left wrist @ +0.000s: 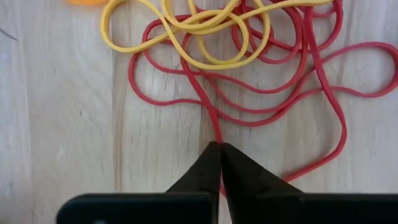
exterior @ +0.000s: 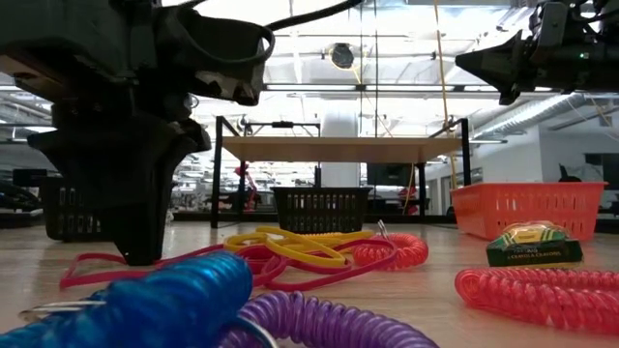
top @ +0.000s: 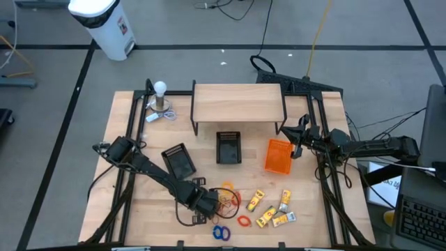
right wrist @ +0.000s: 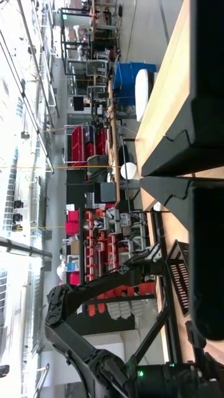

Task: Pick & Place Office Desk Supplies
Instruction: Put the red rubber band into the left black basket

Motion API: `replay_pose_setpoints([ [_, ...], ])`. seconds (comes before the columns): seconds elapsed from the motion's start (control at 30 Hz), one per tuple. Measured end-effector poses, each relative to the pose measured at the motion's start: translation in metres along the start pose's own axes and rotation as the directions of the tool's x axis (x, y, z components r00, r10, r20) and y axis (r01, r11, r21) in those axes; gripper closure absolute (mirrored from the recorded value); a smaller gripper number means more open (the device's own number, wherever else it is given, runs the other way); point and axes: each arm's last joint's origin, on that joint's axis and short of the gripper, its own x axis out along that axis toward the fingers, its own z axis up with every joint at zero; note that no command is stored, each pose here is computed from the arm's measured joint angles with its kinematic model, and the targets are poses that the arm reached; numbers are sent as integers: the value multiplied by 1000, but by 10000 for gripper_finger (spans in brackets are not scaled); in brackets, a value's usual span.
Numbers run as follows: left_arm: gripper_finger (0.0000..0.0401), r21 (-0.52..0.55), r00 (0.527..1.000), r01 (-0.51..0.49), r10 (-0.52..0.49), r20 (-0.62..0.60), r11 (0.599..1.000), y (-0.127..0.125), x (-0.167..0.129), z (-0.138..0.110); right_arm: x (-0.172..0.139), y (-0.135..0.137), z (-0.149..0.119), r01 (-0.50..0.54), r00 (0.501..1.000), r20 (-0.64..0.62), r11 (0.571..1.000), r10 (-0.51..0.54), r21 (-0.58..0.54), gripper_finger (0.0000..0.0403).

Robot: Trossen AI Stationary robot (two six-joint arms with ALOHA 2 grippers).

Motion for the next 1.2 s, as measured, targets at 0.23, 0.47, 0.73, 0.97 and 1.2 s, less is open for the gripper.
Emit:
replay_pose_setpoints([
  [0.23,399,-37,998,-21,23,54,999,2,-17,1,0,0,0,0,1000,-2,1000,0,12,403],
  [0.47,400,-65,966,-43,58,250,997,4,-88,-3,0,0,0,0,1000,1,1000,0,13,403],
  [0.73,401,-108,909,-100,135,394,989,14,-160,-31,0,0,0,0,1000,1,1000,0,14,403],
  [0.97,401,-126,861,-118,165,481,985,34,-211,-57,0,0,0,0,1000,1,1000,0,14,403],
  [1.2,401,-110,827,-124,164,537,986,37,-221,-57,0,0,1,0,1000,11,1000,-1,16,403],
])
